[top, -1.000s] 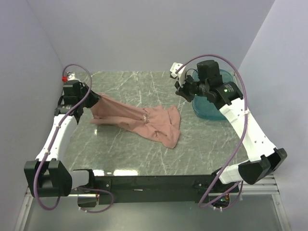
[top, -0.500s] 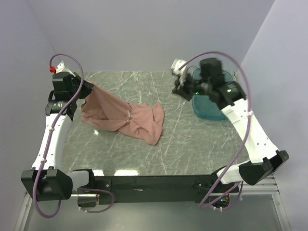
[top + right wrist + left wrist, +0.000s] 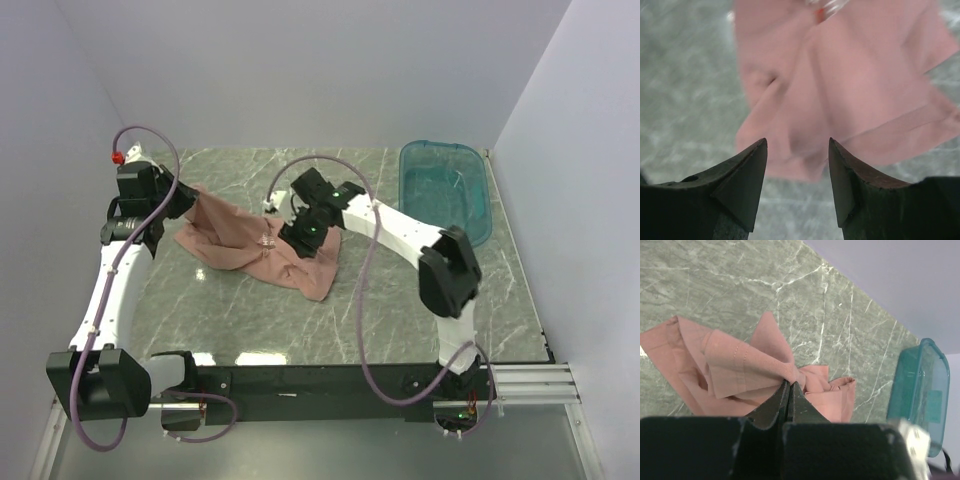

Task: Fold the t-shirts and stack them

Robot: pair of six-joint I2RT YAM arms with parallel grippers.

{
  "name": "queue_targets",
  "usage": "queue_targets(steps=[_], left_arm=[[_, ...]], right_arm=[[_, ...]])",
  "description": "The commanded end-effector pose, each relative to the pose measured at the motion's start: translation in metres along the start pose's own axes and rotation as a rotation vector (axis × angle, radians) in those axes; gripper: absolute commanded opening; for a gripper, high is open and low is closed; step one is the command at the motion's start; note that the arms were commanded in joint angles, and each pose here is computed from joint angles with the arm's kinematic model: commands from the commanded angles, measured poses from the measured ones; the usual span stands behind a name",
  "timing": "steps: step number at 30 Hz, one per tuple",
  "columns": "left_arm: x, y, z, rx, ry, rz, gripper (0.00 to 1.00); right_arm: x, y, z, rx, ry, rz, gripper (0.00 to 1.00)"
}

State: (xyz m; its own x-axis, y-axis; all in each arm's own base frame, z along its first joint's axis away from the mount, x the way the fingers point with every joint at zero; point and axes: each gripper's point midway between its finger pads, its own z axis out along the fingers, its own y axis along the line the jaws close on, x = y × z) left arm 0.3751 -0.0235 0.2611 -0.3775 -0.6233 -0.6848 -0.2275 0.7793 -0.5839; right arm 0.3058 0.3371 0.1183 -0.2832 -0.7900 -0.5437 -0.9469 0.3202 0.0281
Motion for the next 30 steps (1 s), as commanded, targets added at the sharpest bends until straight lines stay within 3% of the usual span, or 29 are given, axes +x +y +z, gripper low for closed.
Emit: queue_targets(steps=[1, 15, 17, 19, 21, 22, 25, 30], left_arm=[[-0.009, -0.005, -0.008, 0.034, -0.048, 0.029, 0.0], [0.003, 0.007, 0.004, 0.019, -0.027, 0.02, 0.0], [0.004, 0.009, 0.007, 0.016, -0.023, 0.017, 0.0], [0.003, 0.011, 0.009, 0.01, -0.025, 0.017, 0.0], [0.004, 0.014, 0.013, -0.003, -0.019, 0.019, 0.0], [0.004, 0.016, 0.014, -0.007, -0.016, 0.017, 0.0], [0.005, 0.022, 0.019, -0.022, -0.009, 0.015, 0.0], [0.009, 0.03, 0.026, -0.037, 0.009, 0.006, 0.02]], right_arm=[[-0.034, -0.033, 0.007, 0.114, -0.046, 0.061, 0.59], [0.0, -0.018, 0.058, -0.012, 0.076, 0.099, 0.52], [0.003, -0.026, 0.063, 0.013, 0.096, 0.102, 0.47], [0.003, -0.031, 0.063, 0.018, 0.103, 0.104, 0.24], [-0.003, -0.031, 0.057, 0.0, 0.096, 0.104, 0.03], [-0.006, -0.031, 0.053, -0.002, 0.085, 0.099, 0.0], [-0.019, -0.033, 0.023, 0.004, 0.025, 0.081, 0.0], [-0.041, -0.051, -0.062, 0.011, -0.164, 0.117, 0.0]])
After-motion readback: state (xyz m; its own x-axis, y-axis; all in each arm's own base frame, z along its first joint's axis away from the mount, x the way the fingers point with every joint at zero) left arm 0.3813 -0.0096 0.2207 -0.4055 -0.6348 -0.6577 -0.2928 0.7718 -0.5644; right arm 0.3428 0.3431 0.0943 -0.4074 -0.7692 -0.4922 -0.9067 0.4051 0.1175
